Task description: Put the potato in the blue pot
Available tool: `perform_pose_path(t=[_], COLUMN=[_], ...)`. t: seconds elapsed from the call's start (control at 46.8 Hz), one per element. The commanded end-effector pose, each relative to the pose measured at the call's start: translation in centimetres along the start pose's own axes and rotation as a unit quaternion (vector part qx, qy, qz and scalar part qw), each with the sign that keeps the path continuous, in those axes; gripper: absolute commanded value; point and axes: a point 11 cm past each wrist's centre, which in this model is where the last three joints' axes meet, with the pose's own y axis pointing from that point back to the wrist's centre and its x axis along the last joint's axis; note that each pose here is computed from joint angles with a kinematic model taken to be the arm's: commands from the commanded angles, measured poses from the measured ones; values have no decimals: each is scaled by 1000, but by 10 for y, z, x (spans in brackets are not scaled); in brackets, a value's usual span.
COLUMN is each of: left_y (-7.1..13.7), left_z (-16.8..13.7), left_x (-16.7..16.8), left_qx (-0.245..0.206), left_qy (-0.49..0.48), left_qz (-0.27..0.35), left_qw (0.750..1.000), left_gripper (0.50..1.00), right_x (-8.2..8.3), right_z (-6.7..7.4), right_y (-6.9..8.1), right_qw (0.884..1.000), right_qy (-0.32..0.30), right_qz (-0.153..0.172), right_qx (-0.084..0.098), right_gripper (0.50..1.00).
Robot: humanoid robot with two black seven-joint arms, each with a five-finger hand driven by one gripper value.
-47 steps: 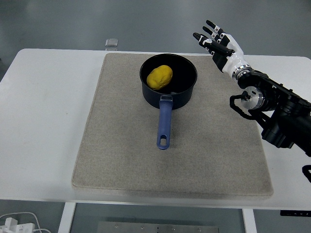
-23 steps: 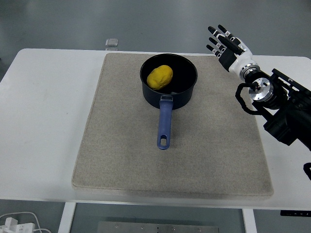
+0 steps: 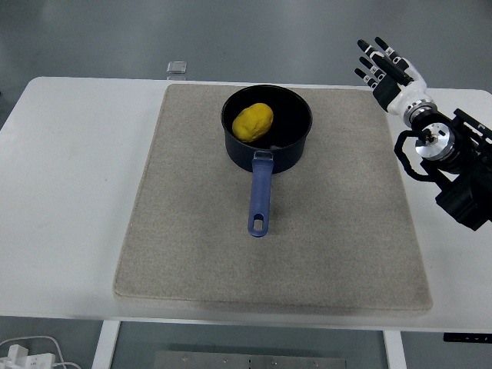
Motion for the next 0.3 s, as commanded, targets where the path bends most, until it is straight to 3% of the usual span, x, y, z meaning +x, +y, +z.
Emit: perform_pose_path(t=[0.0,0.278], left_y=[0,0], left_z=[-1,-1], left_x=[0,0], left_qx=[1,1], left_qy=[0,0], left_qz=[-1,0], left_qw=[1000,1000], left_gripper=[999,999], right_x=[2,13], right_z=[0,2], right_y=[1,3], right_qw=[1000,1000], right_qy=[0,3], right_qz=[1,11], right_qx=[-1,-2], right_gripper=[932,932])
